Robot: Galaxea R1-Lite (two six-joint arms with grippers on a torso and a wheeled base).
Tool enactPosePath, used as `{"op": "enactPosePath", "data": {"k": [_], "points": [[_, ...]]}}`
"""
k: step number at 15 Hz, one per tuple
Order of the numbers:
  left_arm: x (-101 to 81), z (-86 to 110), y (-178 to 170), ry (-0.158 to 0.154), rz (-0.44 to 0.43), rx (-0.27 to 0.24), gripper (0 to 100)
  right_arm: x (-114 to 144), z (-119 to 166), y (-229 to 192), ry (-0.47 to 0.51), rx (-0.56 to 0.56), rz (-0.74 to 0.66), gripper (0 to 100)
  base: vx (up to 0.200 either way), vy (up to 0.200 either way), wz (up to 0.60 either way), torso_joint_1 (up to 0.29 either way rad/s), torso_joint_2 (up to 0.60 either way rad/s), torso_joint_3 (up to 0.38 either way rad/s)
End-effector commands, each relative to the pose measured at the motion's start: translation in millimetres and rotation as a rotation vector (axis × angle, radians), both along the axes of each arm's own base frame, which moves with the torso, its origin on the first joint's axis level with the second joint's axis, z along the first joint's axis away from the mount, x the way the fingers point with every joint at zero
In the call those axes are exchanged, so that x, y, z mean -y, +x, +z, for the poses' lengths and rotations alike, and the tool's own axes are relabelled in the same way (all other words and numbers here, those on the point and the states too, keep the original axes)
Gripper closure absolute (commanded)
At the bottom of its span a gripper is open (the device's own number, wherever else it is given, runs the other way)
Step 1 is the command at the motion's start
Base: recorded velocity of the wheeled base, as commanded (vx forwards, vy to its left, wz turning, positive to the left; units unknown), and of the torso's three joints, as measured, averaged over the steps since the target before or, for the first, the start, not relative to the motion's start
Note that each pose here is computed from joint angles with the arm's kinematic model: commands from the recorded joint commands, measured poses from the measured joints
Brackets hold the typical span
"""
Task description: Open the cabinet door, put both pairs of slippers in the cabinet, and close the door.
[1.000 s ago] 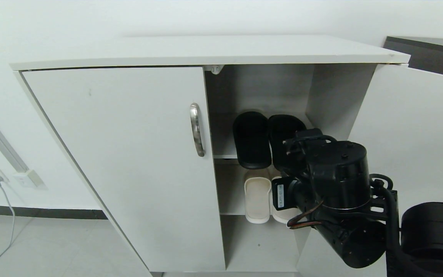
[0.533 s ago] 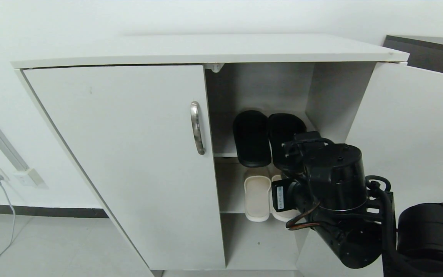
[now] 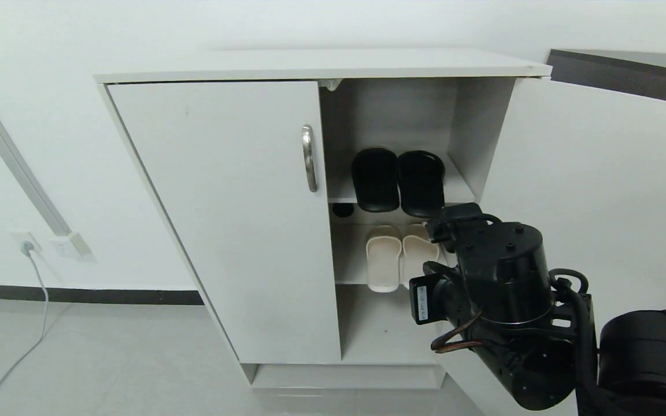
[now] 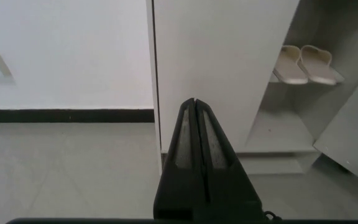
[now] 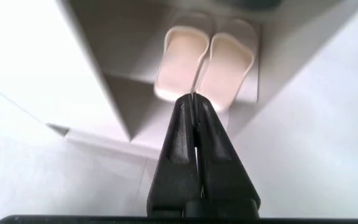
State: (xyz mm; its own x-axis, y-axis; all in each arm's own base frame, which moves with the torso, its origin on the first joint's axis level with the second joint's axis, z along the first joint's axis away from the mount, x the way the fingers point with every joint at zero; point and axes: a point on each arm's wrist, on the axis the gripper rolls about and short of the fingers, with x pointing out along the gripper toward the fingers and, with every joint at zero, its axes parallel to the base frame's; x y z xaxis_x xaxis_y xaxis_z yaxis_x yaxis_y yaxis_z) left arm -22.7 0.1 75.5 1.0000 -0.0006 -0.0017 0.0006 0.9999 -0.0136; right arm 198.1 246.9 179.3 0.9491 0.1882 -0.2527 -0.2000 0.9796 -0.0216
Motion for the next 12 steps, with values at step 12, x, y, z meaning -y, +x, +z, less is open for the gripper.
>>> {"op": "enactPosePath", "data": {"k": [12], "points": [[0.0,0.0,0.0,0.000,0.001,0.000,100,2.9,-9.5,1.7,-0.032,-0.019,-0.002,100,-0.117,0.000,0.00,0.003,0.00,0.001]]}}
